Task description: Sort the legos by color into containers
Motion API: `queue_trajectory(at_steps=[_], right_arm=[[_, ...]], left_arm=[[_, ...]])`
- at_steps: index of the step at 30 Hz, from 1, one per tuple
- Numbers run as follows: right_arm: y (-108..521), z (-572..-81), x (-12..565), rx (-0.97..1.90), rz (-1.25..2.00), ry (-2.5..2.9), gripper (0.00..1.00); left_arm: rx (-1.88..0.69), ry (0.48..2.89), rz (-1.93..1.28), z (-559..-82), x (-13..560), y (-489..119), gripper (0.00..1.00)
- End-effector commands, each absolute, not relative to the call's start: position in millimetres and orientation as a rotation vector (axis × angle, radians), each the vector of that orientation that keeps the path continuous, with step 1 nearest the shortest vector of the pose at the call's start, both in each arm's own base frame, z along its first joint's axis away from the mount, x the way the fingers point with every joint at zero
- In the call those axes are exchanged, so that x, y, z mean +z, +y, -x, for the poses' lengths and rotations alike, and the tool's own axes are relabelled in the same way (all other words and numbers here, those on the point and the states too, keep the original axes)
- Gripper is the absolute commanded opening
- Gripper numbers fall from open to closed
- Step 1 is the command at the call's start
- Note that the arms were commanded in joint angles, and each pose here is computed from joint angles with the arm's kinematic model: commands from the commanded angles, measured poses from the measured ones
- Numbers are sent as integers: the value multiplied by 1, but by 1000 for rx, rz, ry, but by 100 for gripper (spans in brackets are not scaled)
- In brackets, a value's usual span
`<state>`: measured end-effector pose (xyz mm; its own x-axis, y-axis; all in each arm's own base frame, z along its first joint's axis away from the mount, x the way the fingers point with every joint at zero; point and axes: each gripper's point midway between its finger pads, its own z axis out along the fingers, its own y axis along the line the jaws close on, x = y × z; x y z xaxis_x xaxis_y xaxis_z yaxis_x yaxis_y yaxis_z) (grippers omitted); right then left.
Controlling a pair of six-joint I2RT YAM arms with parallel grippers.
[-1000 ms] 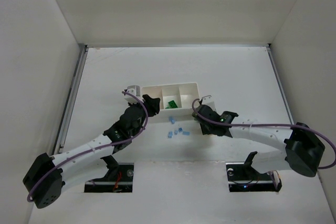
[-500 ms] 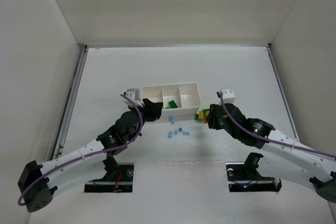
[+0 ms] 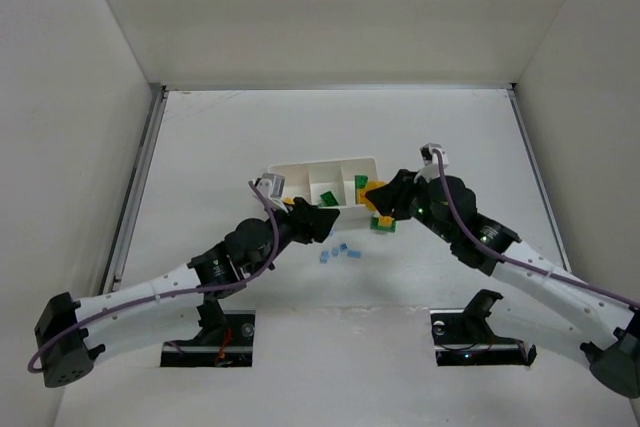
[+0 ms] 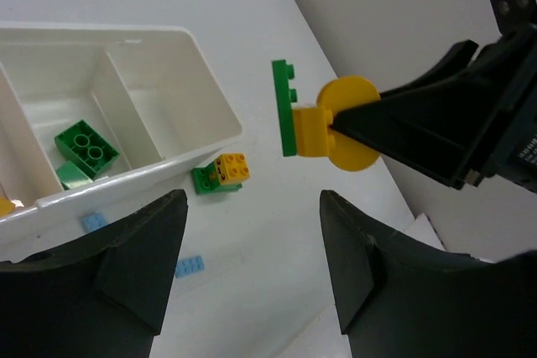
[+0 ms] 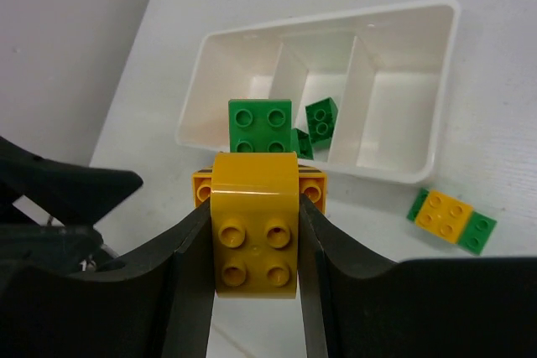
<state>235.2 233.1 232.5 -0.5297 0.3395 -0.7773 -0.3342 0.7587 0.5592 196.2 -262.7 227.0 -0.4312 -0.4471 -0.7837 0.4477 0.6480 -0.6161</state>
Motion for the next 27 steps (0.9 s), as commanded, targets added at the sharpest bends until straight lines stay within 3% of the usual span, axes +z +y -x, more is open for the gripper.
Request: queue_trajectory(at_steps=[1,10,16,21,27], right_arm=[[260,-239,263,1066,-11,1838,18],[282,-243,268,1312,-30,1805,18],[286,-240,274,1473,-27,1766,19],[292,-242,266,1480,-17,1788,19],[293,-240,263,1479,-8,1783,19]], left_arm=[[-1074,1685,-2,-194,252,-273,63],[-1111,1589,145,-209,260,-259,70],[-1162,1539,353,-231,264,-238,67],[-1178,1559,343,-241,267,-243,65],[-1137,1604,331,-248,255,-249,56]])
